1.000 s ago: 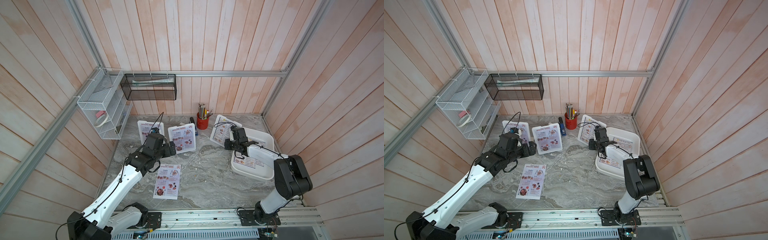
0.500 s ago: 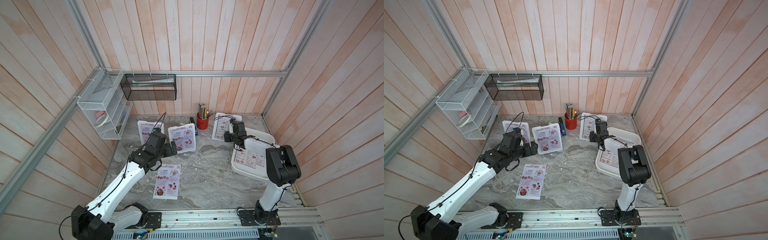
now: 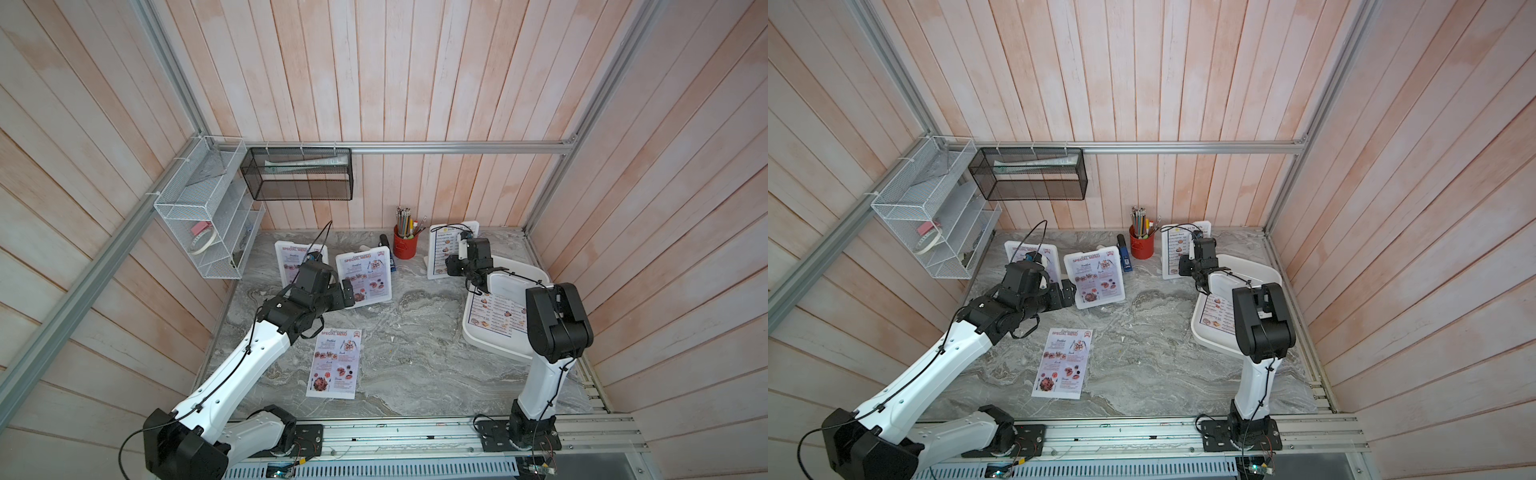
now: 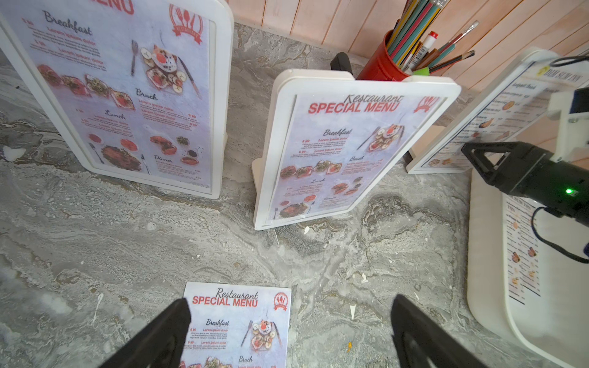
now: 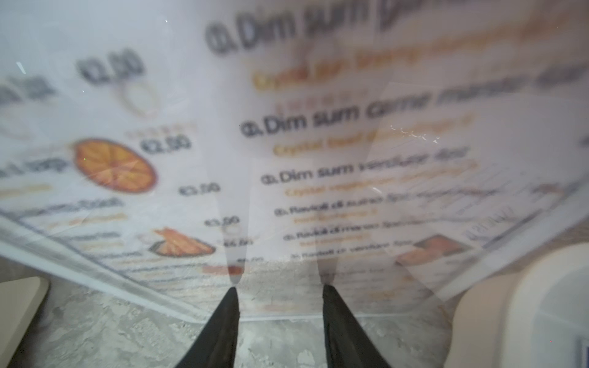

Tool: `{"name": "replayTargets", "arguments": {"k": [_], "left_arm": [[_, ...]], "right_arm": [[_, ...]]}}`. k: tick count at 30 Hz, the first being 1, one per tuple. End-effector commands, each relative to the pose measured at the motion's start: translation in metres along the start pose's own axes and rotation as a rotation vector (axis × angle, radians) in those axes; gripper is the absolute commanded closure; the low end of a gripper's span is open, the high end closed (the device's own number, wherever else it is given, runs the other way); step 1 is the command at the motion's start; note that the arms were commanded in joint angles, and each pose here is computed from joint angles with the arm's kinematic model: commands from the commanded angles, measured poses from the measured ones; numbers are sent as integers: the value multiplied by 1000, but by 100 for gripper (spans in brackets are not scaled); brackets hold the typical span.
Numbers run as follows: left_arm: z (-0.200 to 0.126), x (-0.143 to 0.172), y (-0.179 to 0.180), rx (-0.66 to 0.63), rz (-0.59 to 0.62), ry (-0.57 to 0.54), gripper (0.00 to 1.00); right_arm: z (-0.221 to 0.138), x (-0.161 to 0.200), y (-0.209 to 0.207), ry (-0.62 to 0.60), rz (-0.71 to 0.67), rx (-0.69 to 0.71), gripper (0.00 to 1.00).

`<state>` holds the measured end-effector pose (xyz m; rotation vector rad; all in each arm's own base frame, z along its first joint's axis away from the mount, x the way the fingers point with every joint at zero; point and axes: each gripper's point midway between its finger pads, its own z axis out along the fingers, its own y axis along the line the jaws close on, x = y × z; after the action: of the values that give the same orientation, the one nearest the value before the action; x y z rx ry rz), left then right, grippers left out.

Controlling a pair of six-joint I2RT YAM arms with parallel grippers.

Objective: Replace the menus in the menu holders
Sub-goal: Move the menu holder to the center of the board.

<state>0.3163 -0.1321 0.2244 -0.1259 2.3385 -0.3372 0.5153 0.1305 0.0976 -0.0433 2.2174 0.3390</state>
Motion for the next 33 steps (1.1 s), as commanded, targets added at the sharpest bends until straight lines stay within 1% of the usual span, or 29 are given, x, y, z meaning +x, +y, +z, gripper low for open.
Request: {"name": "replayTargets", "arguments": {"k": [1,6,11,17,21,27,30,33], "left_arm": [[0,-3,-5,13,16,4,0],[-2,-4,-6,14,16,1,0],[-1,-2,-3,7,13,3,0],[-1,-1,-3,3,15,4,0],[-3,-2,0,-8,21,-1,0],[0,1,1,-11,21,8,0],[0,2,2,-16,20,8,0],[2,4,4,-25,19,11,0]], "right_arm": [[-8,-7,21,-63,68,-91,57],[-5,-12,32,-104,103,-111,58],[-2,-24,37,-158,183,-140,58],[13,-29,38,-157,216,-147,58],[16,-29,37,-158,211,-142,58],[21,-34,46,-156,172,-184,58],[13,-38,57,-171,135,-240,58],[-8,-37,81,-166,47,-333,57]]}}
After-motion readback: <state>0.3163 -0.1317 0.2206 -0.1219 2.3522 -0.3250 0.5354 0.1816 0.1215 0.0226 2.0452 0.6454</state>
